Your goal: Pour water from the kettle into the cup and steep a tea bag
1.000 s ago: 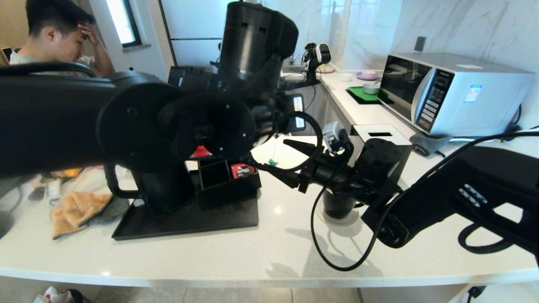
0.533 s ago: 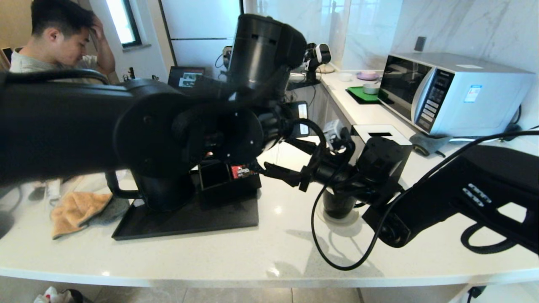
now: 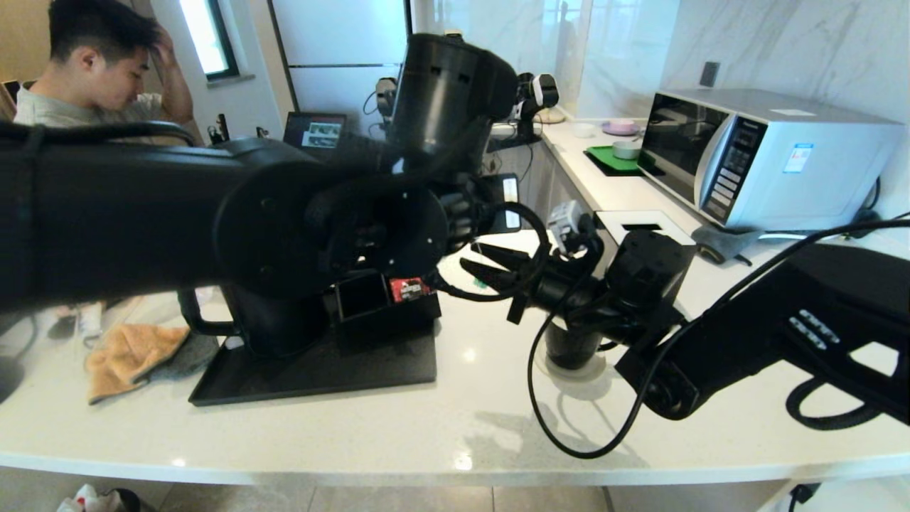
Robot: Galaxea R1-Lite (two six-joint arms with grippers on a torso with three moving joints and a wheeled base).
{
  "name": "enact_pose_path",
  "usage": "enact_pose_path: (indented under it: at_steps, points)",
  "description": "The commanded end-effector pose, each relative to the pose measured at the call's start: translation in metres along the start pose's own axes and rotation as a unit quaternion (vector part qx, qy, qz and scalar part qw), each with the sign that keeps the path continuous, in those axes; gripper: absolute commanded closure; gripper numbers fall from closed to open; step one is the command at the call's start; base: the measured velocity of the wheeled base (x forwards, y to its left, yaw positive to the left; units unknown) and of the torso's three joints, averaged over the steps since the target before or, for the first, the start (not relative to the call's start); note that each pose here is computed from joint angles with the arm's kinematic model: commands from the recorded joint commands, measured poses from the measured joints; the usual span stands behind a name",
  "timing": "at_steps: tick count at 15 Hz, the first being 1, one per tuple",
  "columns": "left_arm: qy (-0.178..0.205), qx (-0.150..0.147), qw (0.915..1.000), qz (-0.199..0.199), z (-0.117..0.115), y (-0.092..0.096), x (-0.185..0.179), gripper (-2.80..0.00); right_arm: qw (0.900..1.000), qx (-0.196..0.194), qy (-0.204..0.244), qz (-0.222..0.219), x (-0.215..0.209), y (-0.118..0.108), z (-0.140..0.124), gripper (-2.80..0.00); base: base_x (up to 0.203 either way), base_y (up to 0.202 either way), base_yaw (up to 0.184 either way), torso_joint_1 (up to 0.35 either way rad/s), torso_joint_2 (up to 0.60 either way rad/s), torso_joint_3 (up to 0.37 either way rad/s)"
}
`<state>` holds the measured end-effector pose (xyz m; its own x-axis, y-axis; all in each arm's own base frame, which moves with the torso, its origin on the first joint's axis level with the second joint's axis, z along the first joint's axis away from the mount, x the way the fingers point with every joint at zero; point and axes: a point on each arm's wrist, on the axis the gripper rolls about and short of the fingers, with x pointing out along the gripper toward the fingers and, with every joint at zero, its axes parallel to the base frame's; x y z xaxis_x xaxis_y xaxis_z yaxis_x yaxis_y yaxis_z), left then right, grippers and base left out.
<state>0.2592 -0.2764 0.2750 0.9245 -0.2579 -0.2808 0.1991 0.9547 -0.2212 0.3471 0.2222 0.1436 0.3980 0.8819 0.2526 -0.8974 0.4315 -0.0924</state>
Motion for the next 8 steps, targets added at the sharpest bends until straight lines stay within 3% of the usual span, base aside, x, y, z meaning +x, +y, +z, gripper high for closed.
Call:
enact_pose_path:
  at_steps: [1, 8]
  points:
    - [0.003, 0.001, 1.0000, 0.003, -0.004, -0.002, 0.006, 0.00, 1.000, -0.003, -0.004, 0.003, -0.001, 0.001, 0.002, 0.00, 0.000, 0.000, 0.000, 0.000, 0.00, 0.000]
    - [-0.009, -0.006, 0.9999, 0.012, 0.003, -0.001, 0.021, 0.00, 1.000, -0.005, -0.005, -0.006, -0.003, -0.002, 0.005, 0.00, 0.000, 0.000, 0.000, 0.000, 0.00, 0.000]
